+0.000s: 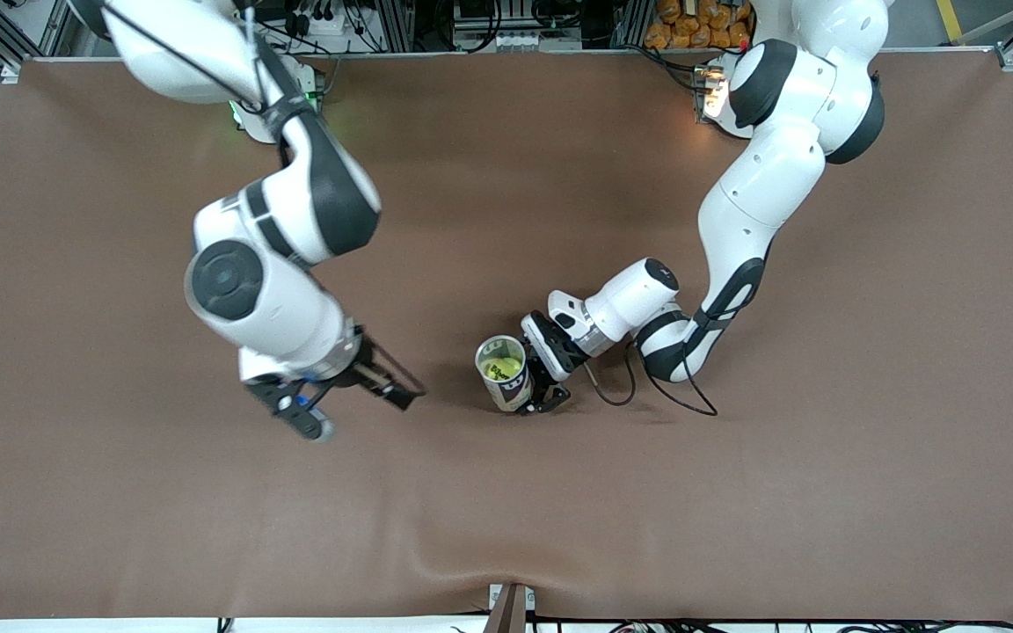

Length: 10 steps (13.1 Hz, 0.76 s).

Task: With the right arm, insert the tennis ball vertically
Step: 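Release the second ball into the tube and withdraw the right gripper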

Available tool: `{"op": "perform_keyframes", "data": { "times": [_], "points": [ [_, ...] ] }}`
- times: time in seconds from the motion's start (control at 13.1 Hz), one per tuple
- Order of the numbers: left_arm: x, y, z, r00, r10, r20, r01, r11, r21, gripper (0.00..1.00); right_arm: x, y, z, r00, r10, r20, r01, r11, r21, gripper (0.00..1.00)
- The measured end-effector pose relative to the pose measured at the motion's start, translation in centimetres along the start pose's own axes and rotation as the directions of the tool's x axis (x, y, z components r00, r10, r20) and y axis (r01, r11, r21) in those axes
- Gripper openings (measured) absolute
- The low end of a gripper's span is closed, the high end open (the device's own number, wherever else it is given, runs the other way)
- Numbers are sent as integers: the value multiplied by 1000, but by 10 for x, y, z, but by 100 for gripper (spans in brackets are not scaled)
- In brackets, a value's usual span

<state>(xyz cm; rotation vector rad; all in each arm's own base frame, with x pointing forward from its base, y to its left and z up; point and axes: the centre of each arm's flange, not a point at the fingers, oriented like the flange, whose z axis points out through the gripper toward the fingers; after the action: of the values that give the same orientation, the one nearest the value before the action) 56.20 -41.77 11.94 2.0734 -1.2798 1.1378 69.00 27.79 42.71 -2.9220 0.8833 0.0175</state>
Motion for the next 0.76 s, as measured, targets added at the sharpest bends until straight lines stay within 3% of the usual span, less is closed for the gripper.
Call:
{"op": "perform_keyframes", "data": {
  "times": [0.15, 0.31, 0.76],
  "points": [
    [0, 0, 0, 1000, 0, 0, 0, 1000, 0, 81, 57, 52, 17, 999, -38, 6, 39, 997, -65, 100],
    [0, 0, 0, 1000, 0, 0, 0, 1000, 0, 81, 107, 106, 31, 999, -36, 31, 38, 995, -87, 100],
    [-1, -1, 0, 1000, -1, 1, 1, 1000, 1, 85, 141, 150, 37, 991, -131, 33, 134, 983, -126, 100]
  ]
}}
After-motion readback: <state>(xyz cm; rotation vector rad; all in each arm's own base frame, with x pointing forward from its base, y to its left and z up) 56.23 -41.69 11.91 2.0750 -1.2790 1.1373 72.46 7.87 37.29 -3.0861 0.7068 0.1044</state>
